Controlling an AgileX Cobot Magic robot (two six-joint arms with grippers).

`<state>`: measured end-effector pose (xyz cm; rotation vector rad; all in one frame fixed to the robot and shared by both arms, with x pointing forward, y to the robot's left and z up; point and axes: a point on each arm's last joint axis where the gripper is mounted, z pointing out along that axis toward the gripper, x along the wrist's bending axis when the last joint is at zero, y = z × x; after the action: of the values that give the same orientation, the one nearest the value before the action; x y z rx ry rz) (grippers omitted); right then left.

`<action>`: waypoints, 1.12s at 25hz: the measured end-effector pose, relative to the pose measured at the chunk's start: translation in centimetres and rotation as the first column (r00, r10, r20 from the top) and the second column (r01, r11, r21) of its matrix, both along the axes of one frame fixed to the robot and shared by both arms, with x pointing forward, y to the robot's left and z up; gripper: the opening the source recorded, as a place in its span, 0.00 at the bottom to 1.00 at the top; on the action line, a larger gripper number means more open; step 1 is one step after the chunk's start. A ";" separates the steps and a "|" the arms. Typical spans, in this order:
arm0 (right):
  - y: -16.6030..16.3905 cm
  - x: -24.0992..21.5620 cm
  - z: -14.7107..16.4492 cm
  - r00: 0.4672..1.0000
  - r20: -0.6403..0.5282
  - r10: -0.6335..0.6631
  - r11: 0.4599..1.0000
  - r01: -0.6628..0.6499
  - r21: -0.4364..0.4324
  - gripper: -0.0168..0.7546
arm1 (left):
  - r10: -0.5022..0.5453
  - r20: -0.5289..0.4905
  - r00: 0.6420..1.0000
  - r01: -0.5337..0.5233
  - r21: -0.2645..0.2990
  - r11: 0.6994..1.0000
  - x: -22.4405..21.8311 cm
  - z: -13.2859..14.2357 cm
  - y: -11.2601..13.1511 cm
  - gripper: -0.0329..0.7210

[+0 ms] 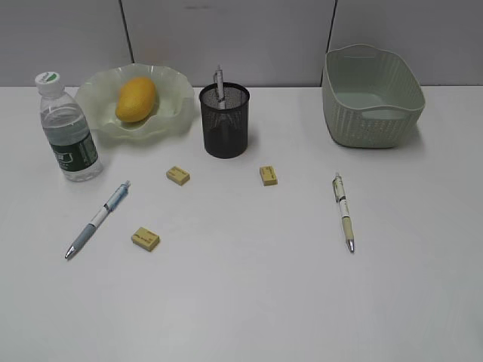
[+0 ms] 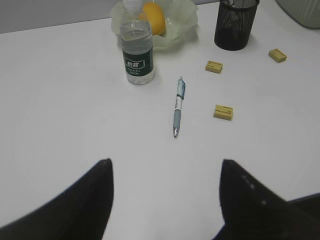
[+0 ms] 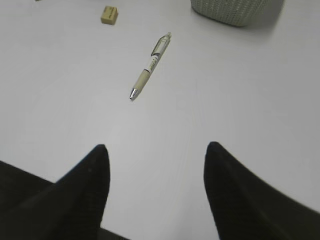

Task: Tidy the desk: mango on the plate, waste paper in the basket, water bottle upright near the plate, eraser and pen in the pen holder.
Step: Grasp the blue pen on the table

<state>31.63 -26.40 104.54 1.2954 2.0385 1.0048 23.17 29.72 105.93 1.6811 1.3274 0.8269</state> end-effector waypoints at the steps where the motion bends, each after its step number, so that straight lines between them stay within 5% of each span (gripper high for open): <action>1: 0.0 0.0 0.1 1.000 -0.005 -0.002 1.000 0.002 -0.003 0.64 | 0.000 0.000 1.000 0.000 0.000 1.000 0.0 0.0 0.0 0.72; 12: -1.3 -1.4 0.2 0.978 -0.194 -0.074 0.991 0.051 -0.121 0.64 | 0.000 0.000 1.000 0.000 0.000 1.000 0.0 0.0 0.0 0.72; 22: -1.0 -1.8 -0.2 0.965 -0.254 -0.062 0.995 0.040 -0.089 0.64 | -0.002 -0.049 0.999 0.002 0.004 1.000 1.2 0.4 -0.2 0.72; 28: -1.8 -3.0 0.3 0.982 -0.183 -0.051 0.998 0.045 -0.036 0.64 | -0.017 -0.117 0.993 0.011 -0.048 0.999 5.8 1.8 -1.4 0.72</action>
<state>28.62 -28.18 104.89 1.4609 2.1390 0.8549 29.00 28.35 107.69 1.7218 1.4025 0.6917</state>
